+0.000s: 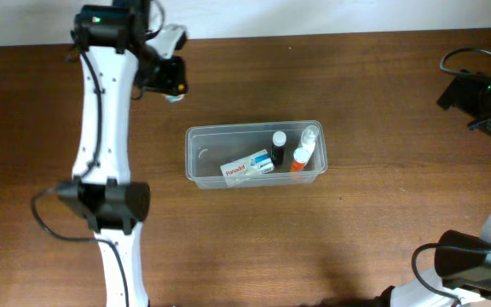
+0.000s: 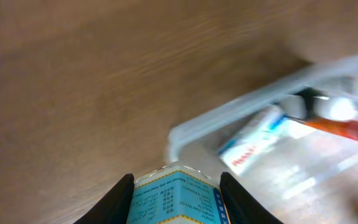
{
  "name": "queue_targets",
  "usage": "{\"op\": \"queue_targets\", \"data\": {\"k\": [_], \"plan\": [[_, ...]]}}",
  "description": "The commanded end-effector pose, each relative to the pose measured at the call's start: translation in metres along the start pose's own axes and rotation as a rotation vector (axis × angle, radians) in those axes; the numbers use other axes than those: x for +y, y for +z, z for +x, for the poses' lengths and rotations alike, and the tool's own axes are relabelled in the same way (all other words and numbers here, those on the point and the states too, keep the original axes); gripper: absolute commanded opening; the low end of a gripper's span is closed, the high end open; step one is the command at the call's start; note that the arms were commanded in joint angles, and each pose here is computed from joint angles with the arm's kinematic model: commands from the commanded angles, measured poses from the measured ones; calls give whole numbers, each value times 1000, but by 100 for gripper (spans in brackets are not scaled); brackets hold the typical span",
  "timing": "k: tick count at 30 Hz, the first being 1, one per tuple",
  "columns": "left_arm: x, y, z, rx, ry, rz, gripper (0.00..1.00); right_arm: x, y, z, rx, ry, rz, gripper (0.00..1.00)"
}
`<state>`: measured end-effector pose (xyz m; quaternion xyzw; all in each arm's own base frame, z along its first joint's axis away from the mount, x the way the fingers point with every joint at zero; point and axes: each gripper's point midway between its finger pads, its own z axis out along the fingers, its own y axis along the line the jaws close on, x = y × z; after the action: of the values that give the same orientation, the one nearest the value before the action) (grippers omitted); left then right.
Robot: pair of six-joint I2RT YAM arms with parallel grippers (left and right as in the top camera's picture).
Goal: Pack container
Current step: 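Carry the amber jar over the container's left end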
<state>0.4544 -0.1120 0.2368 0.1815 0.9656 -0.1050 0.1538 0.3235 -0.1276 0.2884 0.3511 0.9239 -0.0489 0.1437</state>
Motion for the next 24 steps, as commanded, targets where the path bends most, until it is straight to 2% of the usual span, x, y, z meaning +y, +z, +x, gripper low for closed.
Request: {"op": "queue_targets", "data": {"k": [1,4,5,9,12,17,24], "plan": [[-31,-37,-3,-70,64,-118,29,-5,-11,-2,-34,10,0,98],[-56,-30,-2,-49,126,-150,30,-5,-11,-2,-34,10,0,98],[-63,-26,0,-35,136,-154,35,-5,-11,-2,-34,10,0,98],[-81,6,21,88,118,-155,36,-5,-11,-2,-34,10,0,99],[-84,29,42,196,123,-154,34,-5,-11,-2,-34,10,0,98],[-80,54,71,330,93,-161,25,-5,-11,-2,-34,10,0,98],[-76,76,86,392,64,-167,25,-5,-11,-2,-34,10,0,98]]}}
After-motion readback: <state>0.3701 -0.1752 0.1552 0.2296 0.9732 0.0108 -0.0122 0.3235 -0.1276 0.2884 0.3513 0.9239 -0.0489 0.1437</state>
